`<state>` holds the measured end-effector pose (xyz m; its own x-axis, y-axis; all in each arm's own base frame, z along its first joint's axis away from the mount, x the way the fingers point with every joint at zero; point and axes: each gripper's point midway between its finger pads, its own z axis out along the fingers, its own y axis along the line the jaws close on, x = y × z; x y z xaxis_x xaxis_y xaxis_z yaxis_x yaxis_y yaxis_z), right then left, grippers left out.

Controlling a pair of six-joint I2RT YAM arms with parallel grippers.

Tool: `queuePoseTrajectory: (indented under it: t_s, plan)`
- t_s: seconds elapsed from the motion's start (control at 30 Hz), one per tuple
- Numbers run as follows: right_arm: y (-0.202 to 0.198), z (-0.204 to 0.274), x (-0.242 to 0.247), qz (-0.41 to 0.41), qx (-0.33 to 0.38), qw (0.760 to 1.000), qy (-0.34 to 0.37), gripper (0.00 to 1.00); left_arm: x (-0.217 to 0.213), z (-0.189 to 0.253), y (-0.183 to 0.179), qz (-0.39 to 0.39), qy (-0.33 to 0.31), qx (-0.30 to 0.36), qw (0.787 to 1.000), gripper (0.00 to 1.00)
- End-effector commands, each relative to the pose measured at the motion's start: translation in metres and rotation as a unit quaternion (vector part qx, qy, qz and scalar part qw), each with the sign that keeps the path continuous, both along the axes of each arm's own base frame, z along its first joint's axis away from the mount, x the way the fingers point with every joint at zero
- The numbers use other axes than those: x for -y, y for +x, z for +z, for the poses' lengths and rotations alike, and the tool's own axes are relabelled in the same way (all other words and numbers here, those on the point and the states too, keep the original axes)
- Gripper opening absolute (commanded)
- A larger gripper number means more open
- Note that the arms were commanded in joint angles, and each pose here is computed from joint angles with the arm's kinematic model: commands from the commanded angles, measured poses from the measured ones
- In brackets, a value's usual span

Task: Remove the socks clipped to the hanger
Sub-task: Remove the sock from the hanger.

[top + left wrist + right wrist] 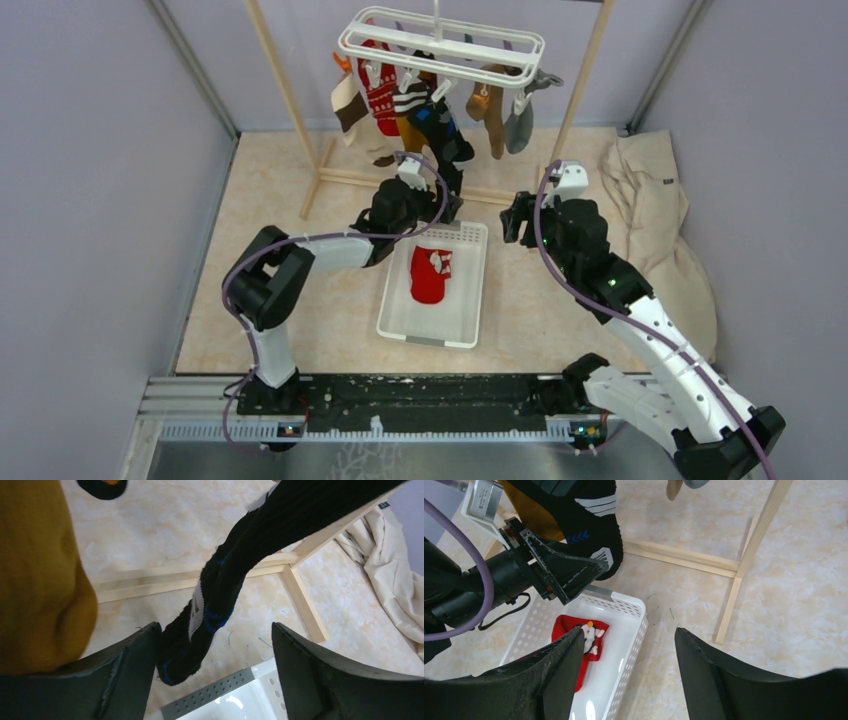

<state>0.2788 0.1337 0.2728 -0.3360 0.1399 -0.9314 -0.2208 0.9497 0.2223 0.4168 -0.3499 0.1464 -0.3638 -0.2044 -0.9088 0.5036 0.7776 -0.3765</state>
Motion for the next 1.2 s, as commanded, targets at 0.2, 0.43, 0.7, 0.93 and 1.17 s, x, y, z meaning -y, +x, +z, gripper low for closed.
queuePoseTrajectory:
  t_s: [0.2,0.43,0.7,0.93,1.17]
  plan:
    - [-0.001,0.011,0.002,-0.002,0.020,1.000,-0.003,0.67,0.023,0.002,0.009,-0.035,-0.044,-0.015,0.998,0.44]
    - [-0.001,0.012,0.001,0.001,0.020,1.000,-0.001,0.67,0.019,0.016,0.007,-0.038,-0.036,-0.016,0.999,0.00]
    - [-0.002,0.034,-0.004,0.012,0.035,0.999,0.016,0.67,0.005,0.037,-0.016,-0.042,-0.024,-0.036,0.998,0.00]
    - [-0.004,0.073,-0.019,0.047,0.059,0.996,0.046,0.66,-0.001,0.040,-0.036,-0.042,-0.003,-0.065,0.997,0.00]
    - [-0.020,0.131,-0.070,0.182,0.109,0.968,0.134,0.64,0.001,0.045,-0.051,-0.065,0.009,-0.094,0.993,0.00]
